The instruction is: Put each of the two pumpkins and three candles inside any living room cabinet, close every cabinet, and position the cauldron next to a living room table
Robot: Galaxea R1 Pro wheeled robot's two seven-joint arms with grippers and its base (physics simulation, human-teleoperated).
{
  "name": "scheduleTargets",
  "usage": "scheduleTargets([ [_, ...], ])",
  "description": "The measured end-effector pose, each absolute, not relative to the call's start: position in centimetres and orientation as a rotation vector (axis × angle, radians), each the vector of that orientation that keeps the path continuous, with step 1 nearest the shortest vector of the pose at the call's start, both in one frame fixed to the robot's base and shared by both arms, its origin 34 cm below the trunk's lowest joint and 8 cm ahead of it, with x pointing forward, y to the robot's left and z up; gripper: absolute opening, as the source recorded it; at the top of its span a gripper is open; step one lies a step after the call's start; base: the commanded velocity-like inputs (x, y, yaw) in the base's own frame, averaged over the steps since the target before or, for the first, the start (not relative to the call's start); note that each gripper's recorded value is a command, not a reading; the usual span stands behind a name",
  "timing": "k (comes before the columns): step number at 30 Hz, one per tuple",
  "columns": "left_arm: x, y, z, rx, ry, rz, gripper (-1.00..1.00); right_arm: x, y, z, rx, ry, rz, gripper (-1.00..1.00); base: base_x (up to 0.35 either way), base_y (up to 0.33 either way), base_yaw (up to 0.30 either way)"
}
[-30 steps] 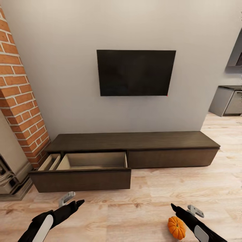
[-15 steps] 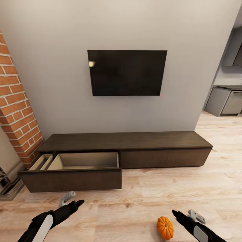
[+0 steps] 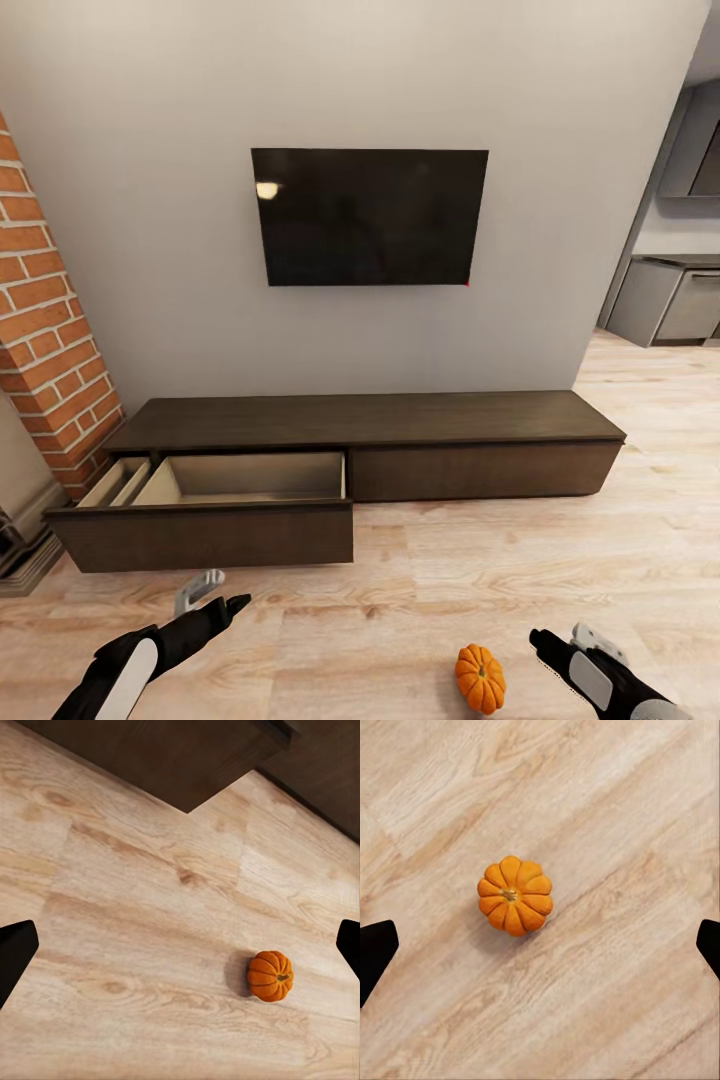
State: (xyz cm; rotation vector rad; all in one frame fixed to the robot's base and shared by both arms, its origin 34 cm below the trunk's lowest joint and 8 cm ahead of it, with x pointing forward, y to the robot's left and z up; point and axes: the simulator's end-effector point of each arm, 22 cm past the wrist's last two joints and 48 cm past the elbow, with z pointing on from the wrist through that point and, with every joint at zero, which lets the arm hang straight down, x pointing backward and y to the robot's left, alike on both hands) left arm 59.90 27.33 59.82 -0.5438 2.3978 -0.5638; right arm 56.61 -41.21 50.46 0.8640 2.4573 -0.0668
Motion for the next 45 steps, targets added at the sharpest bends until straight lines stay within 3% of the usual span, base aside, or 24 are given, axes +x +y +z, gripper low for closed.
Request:
scheduleTargets([
  [8, 59.9, 27.2, 59.8, -0.544, 2.398, -0.566, 1.00, 58.3, -41.9, 51.7, 0.837, 2.373, -0.071, 1.00, 0.000, -0.041, 0.000],
  [22, 59.9, 27.2, 59.7, -0.546, 2.400, -0.564, 1.00, 59.1, -41.8, 52.1, 0.816, 2.341, -0.057, 1.00, 0.000, -0.266, 0.000],
  [31, 59.9, 27.2, 59.9, -0.542, 2.398, -0.586, 1.00, 58.6, -41.0, 51.6, 0.736, 2.387, -0.075, 1.00, 0.000, -0.039, 0.000],
  [39, 58.8, 23.9, 63.0, -0.450, 2.416, -0.928, 1.00, 58.4, -39.2, 51.0, 0.712, 2.431, 0.011, 1.00, 0.000, -0.001, 0.000],
  [45, 61.2, 27.0, 71.0, -0.491, 2.285, -1.086, 1.00, 58.6, -38.4, 51.0, 0.707, 2.439, 0.064, 1.00, 0.000, 0.000, 0.000],
])
